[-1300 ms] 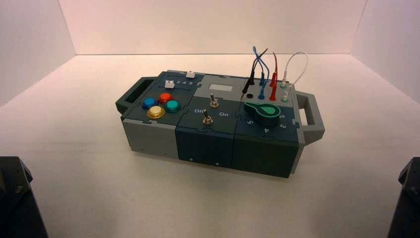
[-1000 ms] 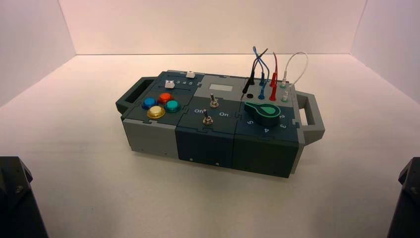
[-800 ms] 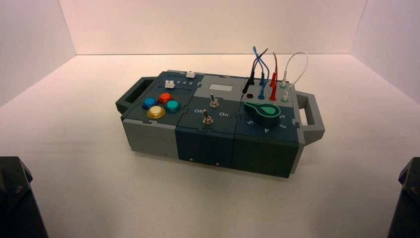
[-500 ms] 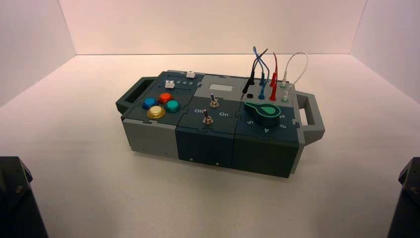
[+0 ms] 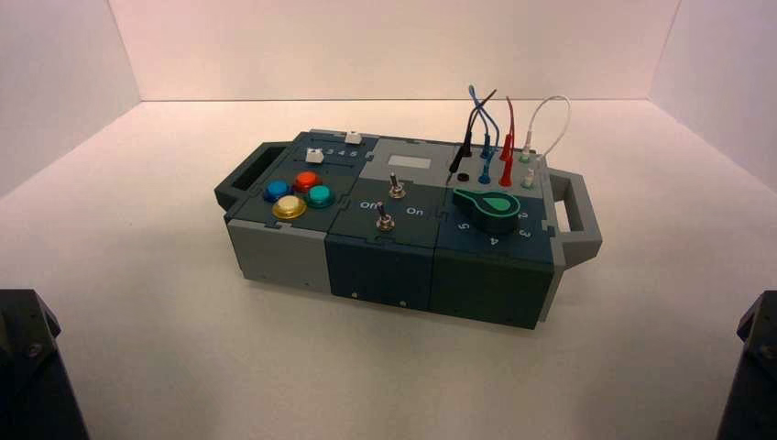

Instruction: Move the box closer.

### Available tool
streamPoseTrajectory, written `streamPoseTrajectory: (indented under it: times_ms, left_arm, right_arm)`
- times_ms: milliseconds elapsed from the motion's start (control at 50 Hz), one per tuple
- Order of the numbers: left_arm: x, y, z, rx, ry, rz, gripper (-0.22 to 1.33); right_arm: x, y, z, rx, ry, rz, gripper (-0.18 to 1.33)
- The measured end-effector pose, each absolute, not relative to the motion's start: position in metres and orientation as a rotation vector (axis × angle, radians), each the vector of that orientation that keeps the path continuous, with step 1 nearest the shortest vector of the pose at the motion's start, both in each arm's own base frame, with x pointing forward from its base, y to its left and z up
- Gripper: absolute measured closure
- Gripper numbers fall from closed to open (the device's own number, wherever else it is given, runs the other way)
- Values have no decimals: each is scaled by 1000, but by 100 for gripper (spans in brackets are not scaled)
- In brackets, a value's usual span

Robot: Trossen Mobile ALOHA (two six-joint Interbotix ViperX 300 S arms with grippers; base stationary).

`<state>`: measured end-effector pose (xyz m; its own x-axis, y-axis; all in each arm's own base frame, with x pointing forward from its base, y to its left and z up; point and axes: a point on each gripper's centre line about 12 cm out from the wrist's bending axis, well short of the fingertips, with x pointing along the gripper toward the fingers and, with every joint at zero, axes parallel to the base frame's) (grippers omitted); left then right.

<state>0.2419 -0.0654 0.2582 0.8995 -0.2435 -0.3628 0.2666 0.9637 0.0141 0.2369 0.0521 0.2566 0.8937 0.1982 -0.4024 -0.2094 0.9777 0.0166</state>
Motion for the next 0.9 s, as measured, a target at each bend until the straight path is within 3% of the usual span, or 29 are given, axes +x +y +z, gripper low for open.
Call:
streamPoseTrajectory:
  times_ms: [240,420,900]
  left_arm:
    - [281,-98,245,103,508,-334,128]
    - [319,-115,220,123,611,-341,128]
    - [405,-175,126,206,918,-388,128]
  right_arm:
    - [268,65,227,-32,675,221,129]
    - [290,71,208,-55,807,225,129]
    - [343,96,150,-100,1103,246,129]
